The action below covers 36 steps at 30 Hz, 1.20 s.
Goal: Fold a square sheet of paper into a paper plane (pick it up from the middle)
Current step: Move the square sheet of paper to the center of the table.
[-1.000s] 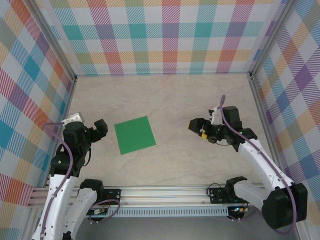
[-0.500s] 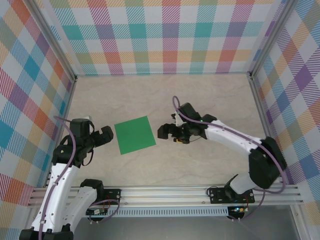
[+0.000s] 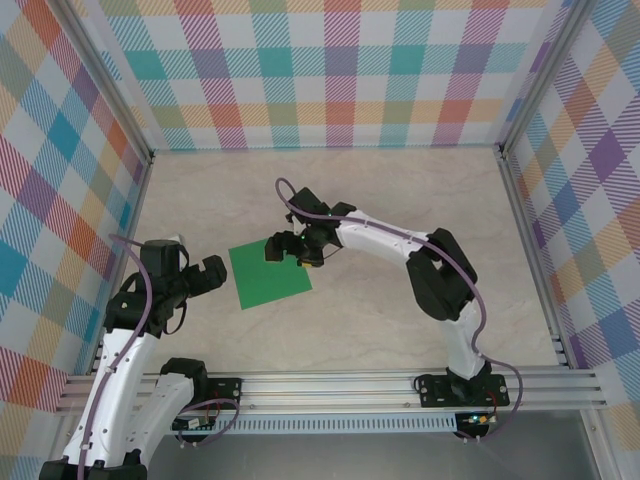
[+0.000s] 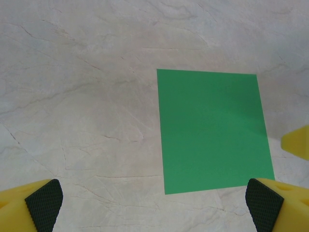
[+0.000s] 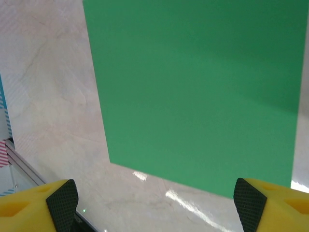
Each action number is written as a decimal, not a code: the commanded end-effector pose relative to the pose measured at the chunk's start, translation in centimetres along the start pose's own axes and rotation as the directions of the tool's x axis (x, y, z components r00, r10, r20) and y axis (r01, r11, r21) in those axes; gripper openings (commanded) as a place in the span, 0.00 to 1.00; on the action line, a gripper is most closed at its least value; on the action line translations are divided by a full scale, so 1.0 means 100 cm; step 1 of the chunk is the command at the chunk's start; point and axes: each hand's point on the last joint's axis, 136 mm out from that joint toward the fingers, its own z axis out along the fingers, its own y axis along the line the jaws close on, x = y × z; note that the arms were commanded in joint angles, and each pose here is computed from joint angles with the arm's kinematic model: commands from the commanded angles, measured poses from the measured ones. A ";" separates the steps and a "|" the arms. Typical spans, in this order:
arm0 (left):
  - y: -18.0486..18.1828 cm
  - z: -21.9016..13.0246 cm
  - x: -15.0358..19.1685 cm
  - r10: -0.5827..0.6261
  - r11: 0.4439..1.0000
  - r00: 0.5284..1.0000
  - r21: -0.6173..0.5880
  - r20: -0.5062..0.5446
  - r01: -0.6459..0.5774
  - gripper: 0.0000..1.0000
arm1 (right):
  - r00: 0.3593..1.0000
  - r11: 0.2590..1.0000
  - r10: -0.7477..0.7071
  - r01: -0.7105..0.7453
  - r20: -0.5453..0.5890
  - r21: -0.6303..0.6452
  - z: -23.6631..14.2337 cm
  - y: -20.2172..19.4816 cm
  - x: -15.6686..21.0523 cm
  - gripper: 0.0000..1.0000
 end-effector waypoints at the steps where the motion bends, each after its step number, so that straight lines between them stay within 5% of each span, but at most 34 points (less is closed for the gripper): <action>1: 0.004 0.004 0.001 0.006 1.000 1.000 -0.010 0.004 -0.006 1.00 | 0.998 1.000 0.026 -0.025 -0.050 0.009 0.015 0.001 -0.003 0.86; 19: 0.006 0.012 0.006 0.012 1.000 1.000 -0.020 -0.009 -0.013 1.00 | 0.986 0.994 0.086 -0.077 -0.144 0.072 0.091 -0.034 -0.037 0.87; 36: -0.012 0.018 0.013 0.030 0.997 0.997 0.078 -0.070 -0.024 1.00 | 0.984 0.965 0.164 -0.145 -0.071 0.218 -0.006 -0.154 0.020 0.86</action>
